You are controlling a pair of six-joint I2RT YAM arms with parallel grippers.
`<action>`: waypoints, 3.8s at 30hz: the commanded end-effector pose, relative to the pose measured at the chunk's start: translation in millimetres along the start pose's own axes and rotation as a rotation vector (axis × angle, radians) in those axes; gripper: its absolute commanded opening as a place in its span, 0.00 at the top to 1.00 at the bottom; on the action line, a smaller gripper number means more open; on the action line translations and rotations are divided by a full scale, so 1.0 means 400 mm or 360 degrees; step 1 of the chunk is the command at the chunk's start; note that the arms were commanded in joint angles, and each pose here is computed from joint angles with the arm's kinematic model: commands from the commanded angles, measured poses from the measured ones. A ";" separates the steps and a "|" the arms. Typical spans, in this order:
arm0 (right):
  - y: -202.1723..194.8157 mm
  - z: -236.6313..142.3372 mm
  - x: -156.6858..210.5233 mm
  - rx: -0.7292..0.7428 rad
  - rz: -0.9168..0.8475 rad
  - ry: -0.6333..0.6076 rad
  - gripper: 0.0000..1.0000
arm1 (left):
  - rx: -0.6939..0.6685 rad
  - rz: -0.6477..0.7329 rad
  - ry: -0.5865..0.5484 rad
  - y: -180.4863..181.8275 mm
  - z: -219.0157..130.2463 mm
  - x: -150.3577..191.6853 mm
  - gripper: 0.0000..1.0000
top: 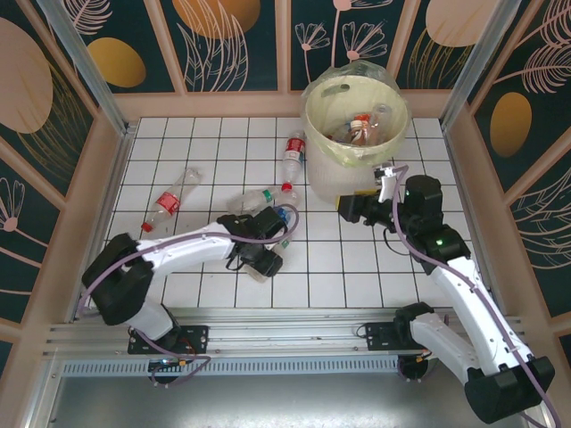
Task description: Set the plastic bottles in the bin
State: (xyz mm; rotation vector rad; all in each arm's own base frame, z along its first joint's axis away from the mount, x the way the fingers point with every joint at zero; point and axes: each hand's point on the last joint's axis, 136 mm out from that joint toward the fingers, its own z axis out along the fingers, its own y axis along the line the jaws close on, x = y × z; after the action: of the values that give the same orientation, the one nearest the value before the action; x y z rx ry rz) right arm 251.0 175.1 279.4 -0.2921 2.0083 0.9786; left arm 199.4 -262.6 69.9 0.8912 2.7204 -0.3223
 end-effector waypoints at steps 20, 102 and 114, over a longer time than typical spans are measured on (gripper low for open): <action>0.153 0.085 0.012 -0.0462 0.0135 0.0006 0.19 | 0.1033 -0.0025 -0.1033 -0.247 -0.325 -0.236 0.43; -0.256 0.411 -0.494 0.0313 -0.0216 0.0028 0.53 | 0.0307 -0.0020 -0.1400 -0.063 -0.415 -0.259 0.01; -0.240 0.371 -0.526 0.0379 -0.0255 -0.0033 0.35 | 0.0247 -0.0094 -0.1344 -0.046 -0.375 -0.266 0.01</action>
State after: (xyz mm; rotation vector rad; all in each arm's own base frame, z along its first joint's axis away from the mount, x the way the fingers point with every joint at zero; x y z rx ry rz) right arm 523.5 194.4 309.2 -0.3028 2.0978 0.6594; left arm 239.3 -289.6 239.5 0.5566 1.9576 -0.7460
